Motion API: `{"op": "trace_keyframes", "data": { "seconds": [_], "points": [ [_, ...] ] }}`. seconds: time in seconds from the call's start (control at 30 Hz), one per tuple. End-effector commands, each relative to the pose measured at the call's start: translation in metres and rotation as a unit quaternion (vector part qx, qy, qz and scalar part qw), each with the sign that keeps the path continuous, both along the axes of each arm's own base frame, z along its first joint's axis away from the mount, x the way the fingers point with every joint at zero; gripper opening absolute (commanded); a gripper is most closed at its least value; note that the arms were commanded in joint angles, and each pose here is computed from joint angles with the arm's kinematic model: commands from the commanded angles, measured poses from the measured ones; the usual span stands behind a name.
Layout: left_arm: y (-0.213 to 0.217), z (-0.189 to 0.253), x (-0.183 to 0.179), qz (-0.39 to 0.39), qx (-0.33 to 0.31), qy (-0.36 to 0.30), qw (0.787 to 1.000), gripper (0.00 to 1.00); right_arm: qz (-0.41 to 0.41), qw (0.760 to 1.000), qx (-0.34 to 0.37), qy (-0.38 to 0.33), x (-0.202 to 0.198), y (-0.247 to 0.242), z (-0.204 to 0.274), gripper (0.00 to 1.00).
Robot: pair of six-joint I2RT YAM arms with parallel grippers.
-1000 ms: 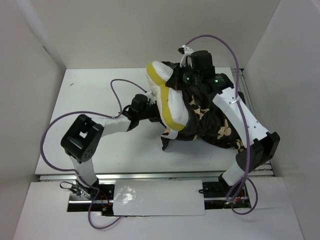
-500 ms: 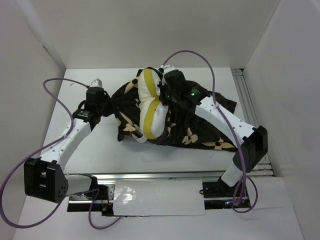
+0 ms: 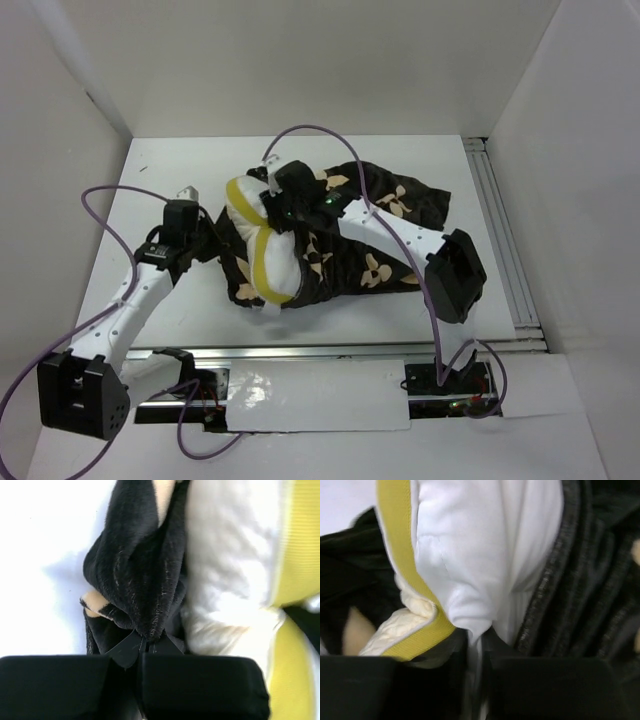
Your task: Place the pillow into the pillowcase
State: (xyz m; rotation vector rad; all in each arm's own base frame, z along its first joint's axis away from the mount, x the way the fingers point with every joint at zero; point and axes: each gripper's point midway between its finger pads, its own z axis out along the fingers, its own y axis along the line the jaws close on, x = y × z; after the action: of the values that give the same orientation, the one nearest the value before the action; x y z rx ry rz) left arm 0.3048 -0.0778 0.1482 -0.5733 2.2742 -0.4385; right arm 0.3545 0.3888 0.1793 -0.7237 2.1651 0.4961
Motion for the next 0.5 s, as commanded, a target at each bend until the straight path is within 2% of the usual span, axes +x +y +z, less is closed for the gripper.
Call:
{"op": "trace_keyframes", "data": {
  "seconds": [0.0,0.07,0.1,0.17,0.23,0.33,0.4,0.47],
  "points": [
    [0.007,0.033,0.007,0.013,0.008,-0.066,0.998,0.00,0.077,0.997,-0.016,-0.018,-0.008,0.004,0.004,0.58],
    [0.007,0.029,0.003,0.017,0.009,-0.060,0.998,0.00,0.140,0.990,0.026,-0.017,-0.026,0.019,0.019,0.97],
    [0.009,0.023,0.001,0.021,0.013,-0.054,0.998,0.00,0.151,0.987,0.048,-0.032,-0.031,0.020,0.038,1.00],
    [0.013,0.018,-0.003,0.027,0.020,-0.047,0.998,0.00,0.144,0.983,0.093,-0.062,-0.027,0.020,0.067,1.00],
    [0.015,0.011,-0.006,0.031,0.025,-0.037,0.999,0.00,0.106,0.987,0.106,-0.066,-0.016,0.013,0.074,0.99],
    [0.016,0.001,-0.010,0.030,0.028,-0.022,0.999,0.00,0.033,0.993,0.079,-0.080,0.007,-0.008,0.076,0.97],
    [0.016,-0.005,-0.011,0.030,0.030,-0.013,0.999,0.00,0.035,0.994,0.074,-0.078,0.010,-0.009,0.077,0.97],
    [0.016,-0.005,-0.011,0.030,0.030,-0.013,0.999,0.00,0.084,0.990,0.088,-0.073,-0.003,-0.001,0.083,0.97]
  ]
}}
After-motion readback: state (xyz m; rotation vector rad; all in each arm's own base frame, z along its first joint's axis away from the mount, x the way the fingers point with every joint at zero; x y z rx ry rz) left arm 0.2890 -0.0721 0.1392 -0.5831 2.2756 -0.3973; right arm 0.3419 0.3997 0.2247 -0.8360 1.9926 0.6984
